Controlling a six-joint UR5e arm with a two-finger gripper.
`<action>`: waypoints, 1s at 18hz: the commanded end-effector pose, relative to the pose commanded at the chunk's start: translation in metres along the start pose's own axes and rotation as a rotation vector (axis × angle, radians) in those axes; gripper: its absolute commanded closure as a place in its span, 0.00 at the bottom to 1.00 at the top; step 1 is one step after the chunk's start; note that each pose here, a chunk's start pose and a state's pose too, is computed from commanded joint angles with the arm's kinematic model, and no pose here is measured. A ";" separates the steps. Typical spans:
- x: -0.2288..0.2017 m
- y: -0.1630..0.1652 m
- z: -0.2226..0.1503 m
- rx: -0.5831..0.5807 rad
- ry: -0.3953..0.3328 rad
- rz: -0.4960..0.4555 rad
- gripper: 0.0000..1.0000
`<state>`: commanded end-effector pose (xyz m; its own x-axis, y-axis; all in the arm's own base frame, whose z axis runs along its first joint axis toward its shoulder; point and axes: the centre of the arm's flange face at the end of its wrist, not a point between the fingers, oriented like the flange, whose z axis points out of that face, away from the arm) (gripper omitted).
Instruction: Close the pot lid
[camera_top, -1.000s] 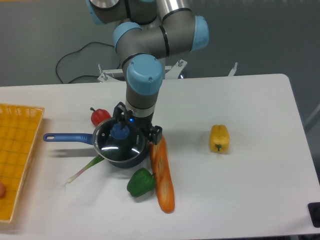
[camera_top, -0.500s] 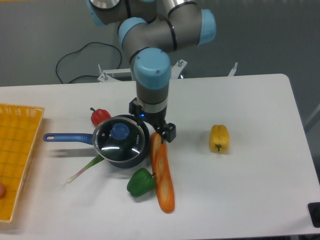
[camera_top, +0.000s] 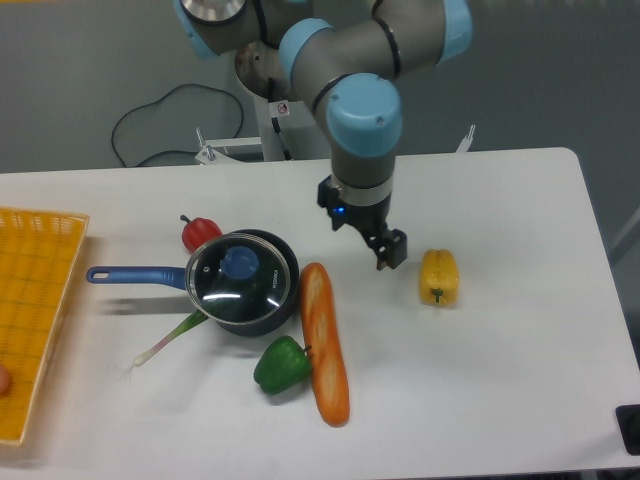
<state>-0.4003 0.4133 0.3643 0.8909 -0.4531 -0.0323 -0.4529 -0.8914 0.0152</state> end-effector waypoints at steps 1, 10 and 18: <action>-0.003 0.008 0.000 0.000 0.000 0.025 0.00; -0.015 0.042 0.002 0.007 -0.006 0.069 0.00; -0.020 0.051 -0.007 0.009 -0.026 0.063 0.00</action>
<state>-0.4410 0.3763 0.3723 0.8594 -0.5081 -0.0578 -0.5084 -0.8611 0.0095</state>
